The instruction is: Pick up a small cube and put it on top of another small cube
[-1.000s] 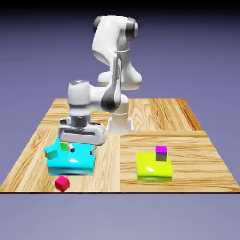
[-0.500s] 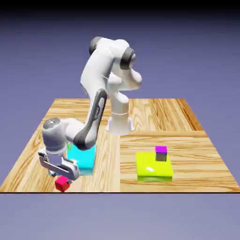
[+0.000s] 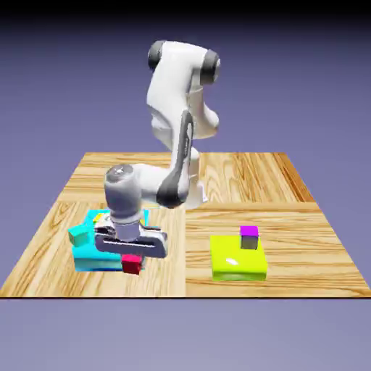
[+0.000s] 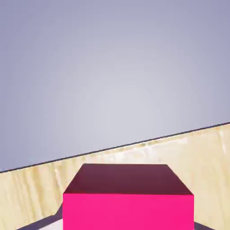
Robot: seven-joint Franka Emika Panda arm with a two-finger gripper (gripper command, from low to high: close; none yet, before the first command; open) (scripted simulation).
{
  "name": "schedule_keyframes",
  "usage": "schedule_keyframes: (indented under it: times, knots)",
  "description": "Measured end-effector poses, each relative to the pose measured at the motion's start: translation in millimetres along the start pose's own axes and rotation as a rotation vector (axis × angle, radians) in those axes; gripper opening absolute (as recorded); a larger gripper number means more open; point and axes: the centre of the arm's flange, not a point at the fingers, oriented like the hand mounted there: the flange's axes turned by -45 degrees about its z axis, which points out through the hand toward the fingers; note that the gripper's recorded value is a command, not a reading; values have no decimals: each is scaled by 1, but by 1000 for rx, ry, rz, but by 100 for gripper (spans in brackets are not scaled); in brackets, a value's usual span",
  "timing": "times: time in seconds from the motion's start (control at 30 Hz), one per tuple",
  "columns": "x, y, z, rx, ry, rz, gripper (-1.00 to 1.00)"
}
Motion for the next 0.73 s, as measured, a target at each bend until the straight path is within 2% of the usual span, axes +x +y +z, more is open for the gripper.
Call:
schedule_keyframes:
  times: [0.17, 0.3, 0.4, 0.47, 0.6, 0.63, 0.73]
  knots:
    - [-37, -135, -23, -14, -17, -434, -100]
    - [-96, -239, -38, -58, -24, -817, -100]
    - [-142, -279, -49, -110, -21, -1047, -100]
    - [-142, -280, -49, -111, -21, -1050, -100]
    - [-139, -274, 10, -112, -21, -1051, -100]
    - [-140, -273, 20, -112, -21, -1050, 100]
    - [-139, -275, 6, -112, -21, -1050, 100]
